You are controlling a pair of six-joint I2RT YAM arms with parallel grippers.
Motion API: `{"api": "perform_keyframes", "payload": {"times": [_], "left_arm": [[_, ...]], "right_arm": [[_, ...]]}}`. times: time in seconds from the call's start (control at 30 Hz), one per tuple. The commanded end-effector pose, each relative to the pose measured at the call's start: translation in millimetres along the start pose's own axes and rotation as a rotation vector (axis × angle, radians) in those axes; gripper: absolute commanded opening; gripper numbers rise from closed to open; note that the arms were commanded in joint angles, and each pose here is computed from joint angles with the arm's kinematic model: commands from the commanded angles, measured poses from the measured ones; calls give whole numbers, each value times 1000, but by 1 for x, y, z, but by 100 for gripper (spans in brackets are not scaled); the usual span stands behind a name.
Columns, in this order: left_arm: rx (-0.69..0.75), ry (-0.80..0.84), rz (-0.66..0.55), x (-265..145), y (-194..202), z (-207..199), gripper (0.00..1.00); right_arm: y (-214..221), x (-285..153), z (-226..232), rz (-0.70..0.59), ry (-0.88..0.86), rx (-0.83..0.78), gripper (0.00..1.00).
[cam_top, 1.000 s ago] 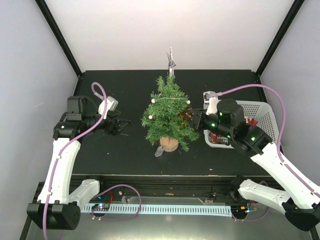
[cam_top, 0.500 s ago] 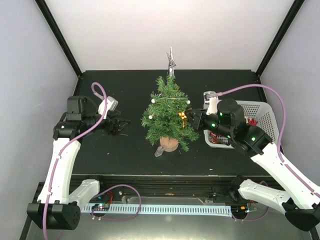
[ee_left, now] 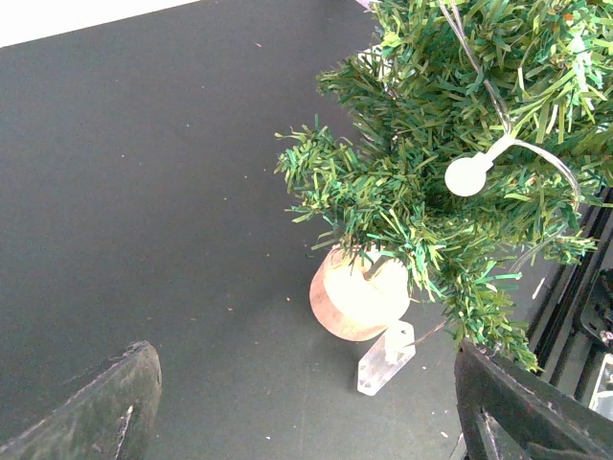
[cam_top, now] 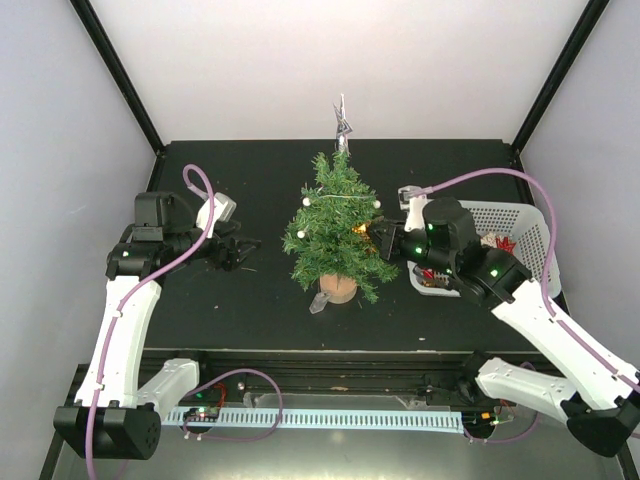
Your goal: Decorate the small christmas tree
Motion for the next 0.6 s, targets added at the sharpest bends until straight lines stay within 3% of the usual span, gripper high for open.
{"api": "perform_keyframes", "payload": {"times": [0.0, 0.17, 0.47, 0.57], "left_arm": [[26, 9, -19, -2, -5, -5, 84], [27, 8, -21, -2, -5, -4, 84], [27, 5, -22, -2, -7, -3, 84], [30, -4, -22, -2, -7, -2, 84]], "right_arm": [[-3, 2, 5, -2, -27, 1, 9], [-17, -23, 0, -80, 54, -23, 12], [-28, -45, -14, -120, 188, -51, 34], [-16, -40, -45, -74, 354, -5, 42]]}}
Point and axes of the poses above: each gripper's point midway between its finger pads, its own x axis out along the fingers, its own z axis along the line the jaws close on, y = z × x, the point moved 4 cm from there along -x, back along the fingers, and after that the axes turned 10 degrees about -x, right-handed, at the moved point
